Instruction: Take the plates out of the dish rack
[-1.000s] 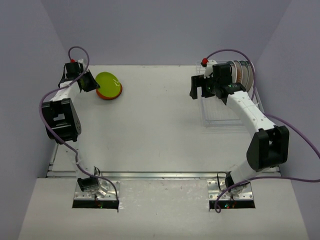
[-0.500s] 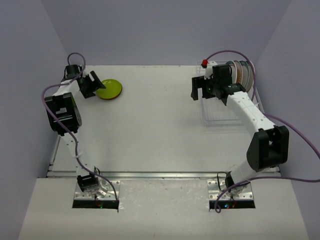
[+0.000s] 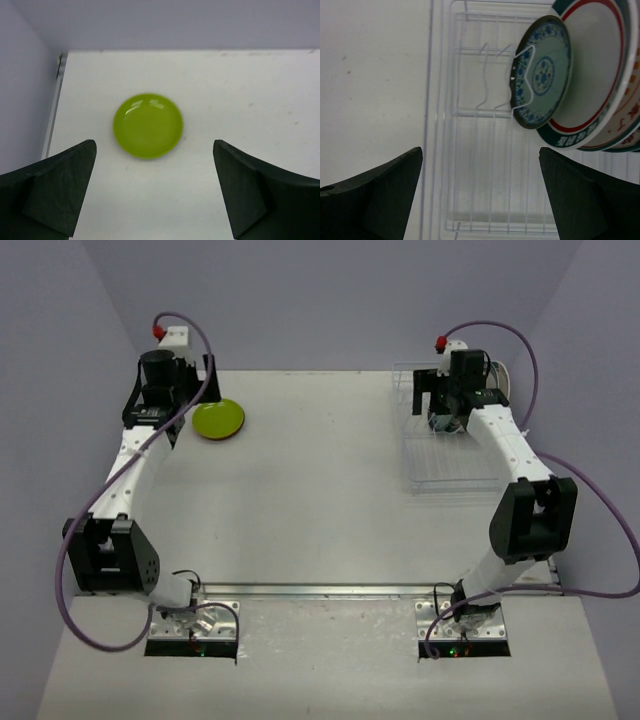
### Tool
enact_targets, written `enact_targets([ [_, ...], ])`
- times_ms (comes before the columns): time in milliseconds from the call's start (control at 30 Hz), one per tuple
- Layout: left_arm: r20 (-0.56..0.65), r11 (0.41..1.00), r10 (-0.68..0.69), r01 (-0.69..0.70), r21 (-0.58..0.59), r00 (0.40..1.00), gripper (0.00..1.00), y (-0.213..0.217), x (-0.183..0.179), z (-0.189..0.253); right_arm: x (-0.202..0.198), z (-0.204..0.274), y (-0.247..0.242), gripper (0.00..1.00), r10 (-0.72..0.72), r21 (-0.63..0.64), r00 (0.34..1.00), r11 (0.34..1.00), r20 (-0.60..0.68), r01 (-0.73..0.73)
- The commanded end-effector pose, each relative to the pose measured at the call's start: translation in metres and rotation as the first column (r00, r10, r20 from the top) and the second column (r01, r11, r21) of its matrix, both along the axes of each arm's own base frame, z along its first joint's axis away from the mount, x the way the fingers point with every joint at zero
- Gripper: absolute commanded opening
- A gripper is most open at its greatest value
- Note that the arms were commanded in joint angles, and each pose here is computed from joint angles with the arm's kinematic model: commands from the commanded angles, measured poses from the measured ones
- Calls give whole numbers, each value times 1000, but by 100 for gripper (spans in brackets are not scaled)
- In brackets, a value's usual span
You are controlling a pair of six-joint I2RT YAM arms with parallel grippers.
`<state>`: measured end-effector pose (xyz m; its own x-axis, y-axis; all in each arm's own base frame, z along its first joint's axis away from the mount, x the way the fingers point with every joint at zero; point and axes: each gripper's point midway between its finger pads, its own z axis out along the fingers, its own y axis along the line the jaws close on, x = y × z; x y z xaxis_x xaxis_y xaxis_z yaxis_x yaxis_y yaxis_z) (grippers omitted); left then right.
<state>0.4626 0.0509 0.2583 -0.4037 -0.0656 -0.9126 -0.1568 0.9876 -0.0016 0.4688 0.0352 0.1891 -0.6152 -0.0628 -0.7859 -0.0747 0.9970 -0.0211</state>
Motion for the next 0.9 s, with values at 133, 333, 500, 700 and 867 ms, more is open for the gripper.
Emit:
enact_targets([
  [133, 66, 986, -126, 117, 117, 990, 100, -57, -30, -2, 56, 5, -73, 94, -164, -89, 985, 982, 55, 168],
  [333, 94, 991, -103, 94, 94, 990, 100, -60, -34, 1, 82, -5, -78, 82, -173, -114, 982, 977, 76, 181],
  [500, 86, 991, -47, 36, 125, 995, 100, -54, -32, -2, 98, -19, -85, 69, -189, -156, 980, 968, 68, 198],
  [700, 81, 988, -50, 37, 152, 995, 100, -55, -31, -5, 108, -37, -91, 59, -180, -244, 981, 951, 75, 193],
  [867, 92, 987, -29, 14, 160, 995, 100, -52, -30, -4, 112, -36, -78, 50, -106, -365, 989, 921, 99, 135],
])
